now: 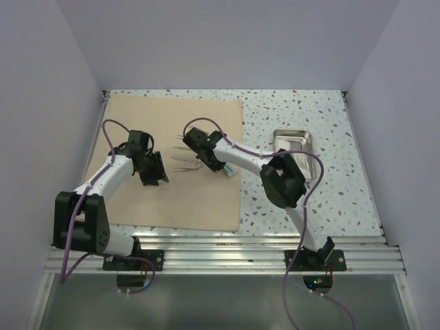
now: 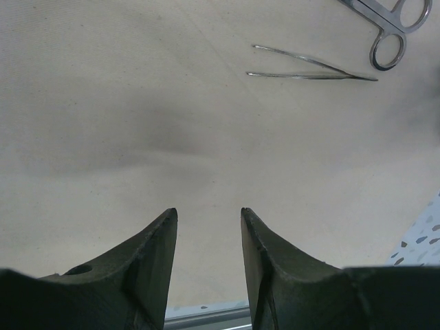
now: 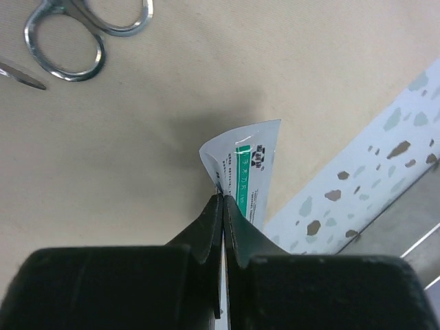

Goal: Prepare the surgical pack

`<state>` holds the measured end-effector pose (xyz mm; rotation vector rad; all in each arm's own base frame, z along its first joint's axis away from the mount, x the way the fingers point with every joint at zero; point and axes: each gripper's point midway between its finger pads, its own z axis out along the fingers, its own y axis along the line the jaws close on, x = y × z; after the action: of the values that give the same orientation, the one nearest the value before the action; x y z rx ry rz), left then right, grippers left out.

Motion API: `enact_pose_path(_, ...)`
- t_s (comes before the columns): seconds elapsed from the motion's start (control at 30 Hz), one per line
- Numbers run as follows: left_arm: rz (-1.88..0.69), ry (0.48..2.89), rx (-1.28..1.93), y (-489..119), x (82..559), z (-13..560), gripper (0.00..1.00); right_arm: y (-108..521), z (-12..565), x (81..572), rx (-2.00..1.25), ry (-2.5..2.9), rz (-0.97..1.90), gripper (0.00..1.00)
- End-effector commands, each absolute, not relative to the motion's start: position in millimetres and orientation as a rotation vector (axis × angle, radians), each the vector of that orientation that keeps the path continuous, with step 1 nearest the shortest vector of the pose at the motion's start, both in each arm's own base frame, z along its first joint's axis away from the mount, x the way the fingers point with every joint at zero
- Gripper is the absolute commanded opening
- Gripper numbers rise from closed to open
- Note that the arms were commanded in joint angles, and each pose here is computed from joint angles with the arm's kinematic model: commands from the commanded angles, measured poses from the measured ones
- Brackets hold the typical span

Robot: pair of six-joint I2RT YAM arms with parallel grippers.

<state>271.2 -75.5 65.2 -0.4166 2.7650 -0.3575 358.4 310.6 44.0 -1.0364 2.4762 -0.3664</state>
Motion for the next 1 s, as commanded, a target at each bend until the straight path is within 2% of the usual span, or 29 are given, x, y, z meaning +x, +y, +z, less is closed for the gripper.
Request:
enact_pose_path(0.0,-0.39,2.749,-0.392,-77.4,279.0,65.4,0.46,289.4,139.2,381.0,-0.751,2.41,-0.273,0.0)
enact_pose_path(0.07,-0.401,2.751,-0.397,-79.0,279.4,64.1,0.46,256.0,162.1,393.6,-0.611,2.427,-0.26,0.0)
enact_pose_path(0.23,-0.42,2.753,-0.398,-81.6,281.6,60.8,0.46,141.8,162.1,400.6,-0.215,2.542,-0.327,0.0)
enact_pose_path(0.33,-0.427,2.757,-0.395,-82.7,282.6,59.7,0.46,80.5,150.2,389.1,-0.026,2.594,-0.388,0.0)
enact_pose_path(0.43,-0.426,2.759,-0.391,-82.7,283.2,59.3,0.46,48.2,127.5,375.0,0.081,2.665,-0.385,0.0)
enact_pose_path(0.63,-0.428,2.766,-0.388,-83.0,282.2,59.5,0.46,55.1,80.2,363.9,0.127,2.801,-0.252,0.0)
enact_pose_path(0.97,-0.421,2.758,-0.396,-81.9,281.9,61.5,0.46,71.3,44.2,357.8,0.088,2.874,-0.153,0.0)
